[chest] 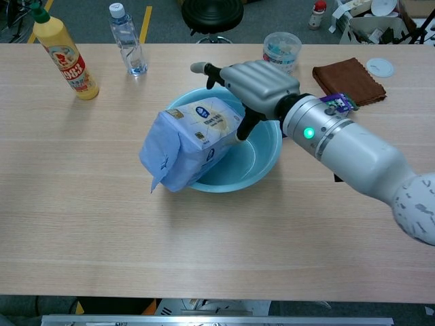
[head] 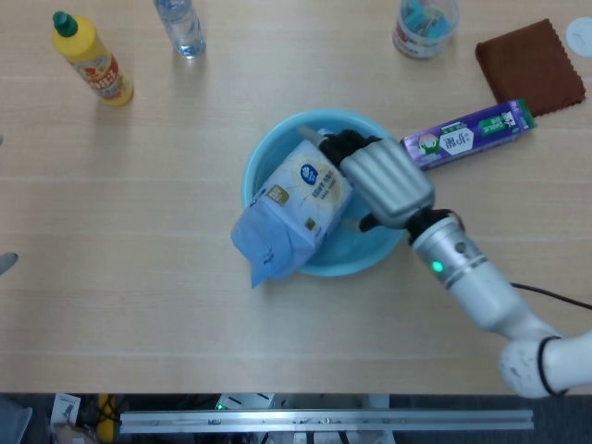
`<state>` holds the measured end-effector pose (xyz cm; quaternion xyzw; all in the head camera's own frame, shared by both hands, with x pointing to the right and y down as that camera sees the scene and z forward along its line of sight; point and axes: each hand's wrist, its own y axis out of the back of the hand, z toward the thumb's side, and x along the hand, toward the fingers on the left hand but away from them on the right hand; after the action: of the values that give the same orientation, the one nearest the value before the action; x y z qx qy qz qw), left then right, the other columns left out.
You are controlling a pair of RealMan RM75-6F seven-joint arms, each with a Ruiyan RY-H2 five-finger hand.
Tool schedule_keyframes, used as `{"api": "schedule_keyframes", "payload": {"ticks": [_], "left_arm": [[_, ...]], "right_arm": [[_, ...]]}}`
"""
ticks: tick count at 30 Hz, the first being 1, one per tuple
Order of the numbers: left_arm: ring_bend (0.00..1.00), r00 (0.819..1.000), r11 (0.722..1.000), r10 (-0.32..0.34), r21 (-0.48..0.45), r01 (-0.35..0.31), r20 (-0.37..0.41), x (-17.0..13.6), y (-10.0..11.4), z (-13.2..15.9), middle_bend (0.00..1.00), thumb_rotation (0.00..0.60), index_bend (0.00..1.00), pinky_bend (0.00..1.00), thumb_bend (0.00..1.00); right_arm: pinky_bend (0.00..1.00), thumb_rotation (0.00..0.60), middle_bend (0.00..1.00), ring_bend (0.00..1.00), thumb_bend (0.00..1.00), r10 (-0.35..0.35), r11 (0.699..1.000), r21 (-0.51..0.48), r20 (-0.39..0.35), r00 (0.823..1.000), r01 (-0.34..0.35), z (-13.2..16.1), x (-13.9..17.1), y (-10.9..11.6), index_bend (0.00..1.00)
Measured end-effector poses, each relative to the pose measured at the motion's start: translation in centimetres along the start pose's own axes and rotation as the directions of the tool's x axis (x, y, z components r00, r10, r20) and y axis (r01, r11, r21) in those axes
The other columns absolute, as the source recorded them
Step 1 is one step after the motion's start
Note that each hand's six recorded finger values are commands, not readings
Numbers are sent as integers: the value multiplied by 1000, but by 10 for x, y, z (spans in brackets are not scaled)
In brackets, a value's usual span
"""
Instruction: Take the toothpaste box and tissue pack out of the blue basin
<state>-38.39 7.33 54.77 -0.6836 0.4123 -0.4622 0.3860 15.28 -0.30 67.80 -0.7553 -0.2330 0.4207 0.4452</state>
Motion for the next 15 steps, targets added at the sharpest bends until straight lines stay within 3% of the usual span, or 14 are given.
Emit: {"api": "schedule_keyframes", "payload": {"ticks": [8, 15], "left_arm": [[0, 997, 999, -48, 9, 48, 58, 10, -14, 19, 0, 600, 0, 154, 104], [0, 986, 992, -123, 19, 122, 113, 23, -32, 45, 0, 593, 0, 154, 104]], "right_arm": [[461, 600, 250, 215, 35, -97, 995, 5, 92, 991, 97, -65, 49, 51, 12], [461, 600, 254, 215, 34, -199, 979, 8, 207, 958, 202, -125, 99, 93, 12]]}}
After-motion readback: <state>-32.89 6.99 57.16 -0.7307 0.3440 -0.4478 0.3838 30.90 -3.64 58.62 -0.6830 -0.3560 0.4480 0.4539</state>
